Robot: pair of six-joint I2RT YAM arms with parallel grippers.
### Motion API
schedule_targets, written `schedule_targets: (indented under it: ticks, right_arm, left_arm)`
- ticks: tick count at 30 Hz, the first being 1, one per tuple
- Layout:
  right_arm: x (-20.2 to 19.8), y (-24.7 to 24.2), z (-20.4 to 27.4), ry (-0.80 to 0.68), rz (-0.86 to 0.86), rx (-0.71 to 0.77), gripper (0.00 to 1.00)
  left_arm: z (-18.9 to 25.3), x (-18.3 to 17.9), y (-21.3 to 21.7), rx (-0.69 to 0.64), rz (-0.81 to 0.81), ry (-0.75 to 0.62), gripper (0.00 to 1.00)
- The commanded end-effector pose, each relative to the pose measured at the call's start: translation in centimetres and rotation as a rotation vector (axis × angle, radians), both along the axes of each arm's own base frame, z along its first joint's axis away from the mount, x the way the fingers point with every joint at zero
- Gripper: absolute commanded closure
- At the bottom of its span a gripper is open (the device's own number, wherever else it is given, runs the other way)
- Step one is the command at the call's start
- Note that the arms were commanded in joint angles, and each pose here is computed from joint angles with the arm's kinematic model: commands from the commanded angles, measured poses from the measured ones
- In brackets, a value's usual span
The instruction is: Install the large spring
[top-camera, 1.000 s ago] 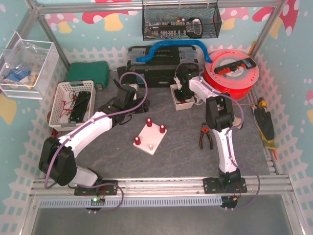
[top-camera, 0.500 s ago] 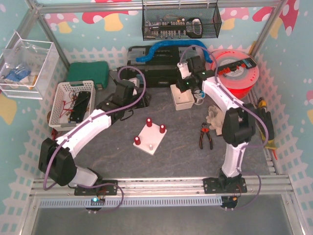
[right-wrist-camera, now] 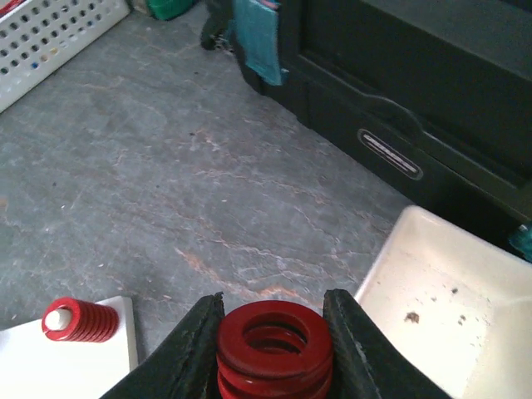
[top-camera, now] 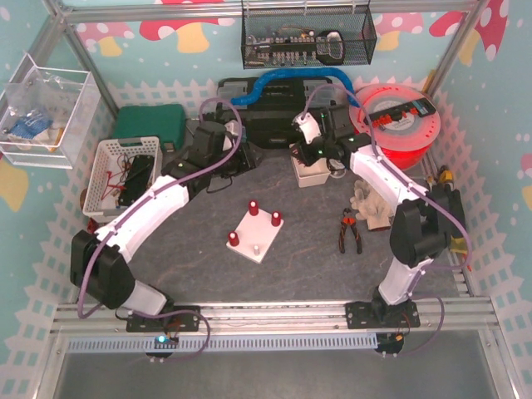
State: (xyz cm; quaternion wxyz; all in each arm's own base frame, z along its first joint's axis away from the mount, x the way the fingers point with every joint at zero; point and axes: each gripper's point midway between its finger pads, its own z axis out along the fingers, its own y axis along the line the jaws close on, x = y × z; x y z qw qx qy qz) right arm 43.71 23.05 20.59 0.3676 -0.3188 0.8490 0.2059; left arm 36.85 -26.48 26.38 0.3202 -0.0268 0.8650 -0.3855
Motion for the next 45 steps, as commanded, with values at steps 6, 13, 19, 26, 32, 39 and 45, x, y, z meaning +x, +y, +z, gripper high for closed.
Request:
schedule_targets:
  ticks: [6, 13, 19, 26, 32, 39, 45]
  right_arm:
    - [-5.5, 4.8, 5.2, -0.392, 0.219, 0.044, 0.9]
    - [-8.1, 6.1, 4.5, -0.51, 0.272, -0.008, 0.9]
    - [-8.6, 6.8, 4.8, -0.55, 0.276, -0.019, 0.9]
    - [-8.6, 7.5, 5.0, -0.562, 0.286, -0.025, 0.9]
    - [-8.6, 8.2, 5.4, -0.578, 0.29, -0.02, 0.9]
    - [-8.4, 8.7, 5.0, -0.586, 0.298, -0.043, 0.9]
    - [-8.6, 9.3, 4.4, -0.577, 0.327, -0.05, 0.9]
  left_arm:
    - [1.3, 1.1, 0.7, -0.082, -0.026, 0.077, 0.51]
    - [0.4, -0.8, -0.8, -0.077, -0.174, 0.099, 0.5]
    - [-0.2, -1.8, -1.8, -0.074, -0.255, 0.103, 0.49]
    - [-1.9, -2.9, -3.3, -0.078, -0.335, 0.149, 0.5]
    - [-2.7, -2.8, -4.2, -0.074, -0.364, 0.165, 0.53]
    - [-3.3, -2.4, -4.7, -0.062, -0.379, 0.164, 0.56]
    - [-3.6, -1.8, -5.1, -0.055, -0.384, 0.158, 0.66]
